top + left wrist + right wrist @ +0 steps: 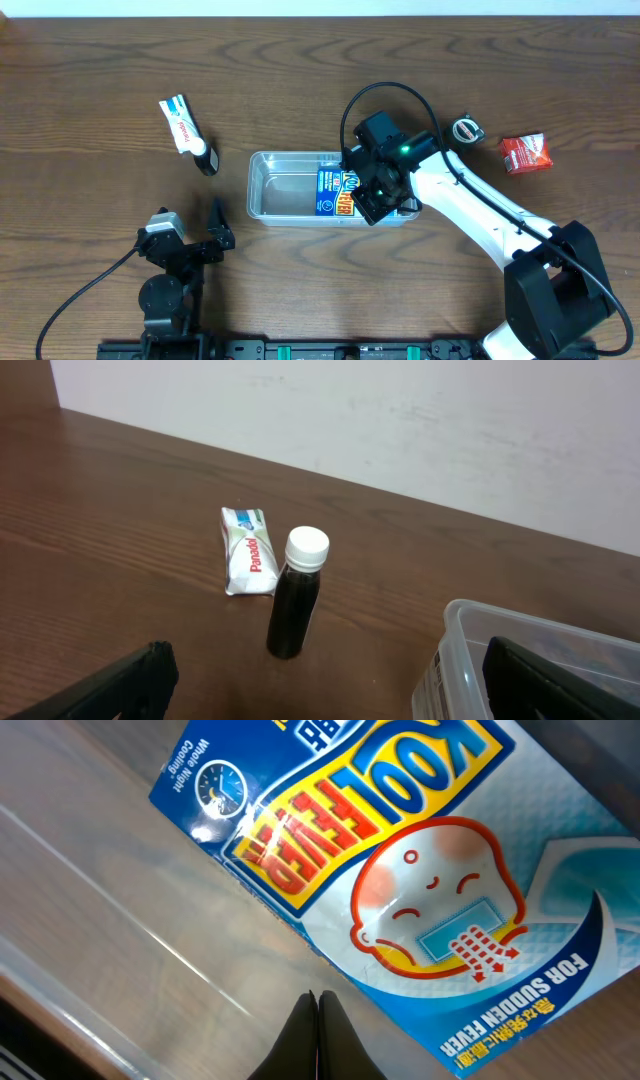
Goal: Pack container
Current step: 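Withdraw the right gripper toward the red Panadol packet, then reach the left gripper to the white Panadol box and grasp it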
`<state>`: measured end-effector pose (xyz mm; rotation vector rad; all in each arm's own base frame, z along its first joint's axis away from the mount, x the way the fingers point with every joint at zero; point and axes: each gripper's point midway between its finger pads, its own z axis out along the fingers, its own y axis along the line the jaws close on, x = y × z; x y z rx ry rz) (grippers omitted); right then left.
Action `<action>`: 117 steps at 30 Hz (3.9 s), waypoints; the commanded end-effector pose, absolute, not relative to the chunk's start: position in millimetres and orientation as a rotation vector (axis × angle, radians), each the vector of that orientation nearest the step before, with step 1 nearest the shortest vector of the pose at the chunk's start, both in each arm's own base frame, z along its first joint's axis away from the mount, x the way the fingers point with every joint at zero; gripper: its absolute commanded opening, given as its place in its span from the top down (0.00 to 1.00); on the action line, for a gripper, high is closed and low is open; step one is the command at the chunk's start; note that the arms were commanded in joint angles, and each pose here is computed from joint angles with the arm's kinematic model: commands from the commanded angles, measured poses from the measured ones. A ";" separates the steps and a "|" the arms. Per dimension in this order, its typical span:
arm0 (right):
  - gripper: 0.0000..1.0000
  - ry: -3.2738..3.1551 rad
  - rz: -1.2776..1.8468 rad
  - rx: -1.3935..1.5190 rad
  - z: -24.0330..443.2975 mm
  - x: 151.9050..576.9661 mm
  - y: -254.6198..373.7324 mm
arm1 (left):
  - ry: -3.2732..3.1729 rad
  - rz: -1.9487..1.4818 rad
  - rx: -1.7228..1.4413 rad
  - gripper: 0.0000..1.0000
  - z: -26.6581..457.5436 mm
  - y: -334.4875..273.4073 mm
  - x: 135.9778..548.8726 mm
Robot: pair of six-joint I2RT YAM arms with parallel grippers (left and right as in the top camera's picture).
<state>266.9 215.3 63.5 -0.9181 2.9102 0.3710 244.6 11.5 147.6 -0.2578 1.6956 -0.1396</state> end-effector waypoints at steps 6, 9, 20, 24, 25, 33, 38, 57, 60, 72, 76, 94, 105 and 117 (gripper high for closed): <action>0.99 2.830 0.384 -0.896 77.4 282.3 225.1 | 1.745 -0.117 -0.266 0.02 128.2 14.1 244.3; 0.99 2.774 0.399 -0.888 96.9 292.8 231.9 | 1.745 -0.117 -0.266 0.02 128.2 14.1 244.3; 0.51 2.554 0.370 -0.681 187.6 354.0 209.4 | 1.745 -0.117 -0.266 0.02 128.2 14.1 244.3; 0.31 2.547 0.313 -0.473 197.0 382.7 165.7 | 1.745 -0.117 -0.266 0.02 128.2 14.1 244.3; 0.26 2.551 0.305 -0.412 197.5 388.6 154.2 | 1.745 -0.117 -0.265 0.02 128.2 14.1 244.3; 0.13 2.540 0.246 0.124 199.4 424.3 40.6 | 1.745 -0.117 -0.266 0.02 128.2 14.1 244.3; 0.06 2.551 0.183 0.328 186.4 427.5 -17.5 | 1.745 -0.103 -0.264 0.02 128.1 15.7 244.1; 0.01 2.609 0.064 0.485 151.6 416.5 -67.0 | 1.752 -0.169 -0.191 0.02 154.5 0.9 240.9; 0.01 2.610 0.079 0.480 151.6 416.9 -64.7 | 1.796 -0.080 -0.269 0.02 176.1 17.6 239.0; 0.01 2.627 0.101 0.360 151.9 419.8 -44.7 | 2.326 -0.026 -0.404 0.02 219.0 42.8 339.6; 0.01 2.640 0.097 0.311 151.2 418.7 -39.6 | 2.468 -0.020 -0.431 0.02 212.0 48.7 380.8; 0.01 2.642 0.101 0.302 151.1 419.3 -34.5 | 2.498 -0.078 -0.554 0.02 147.2 86.4 452.6; 0.01 2.650 0.101 0.303 150.2 417.5 -34.4 | 2.515 -0.018 -0.571 0.02 93.4 99.2 480.4; 0.01 2.641 0.096 0.302 151.3 419.3 -35.1 | 2.656 0.009 -0.603 0.02 30.4 99.6 470.4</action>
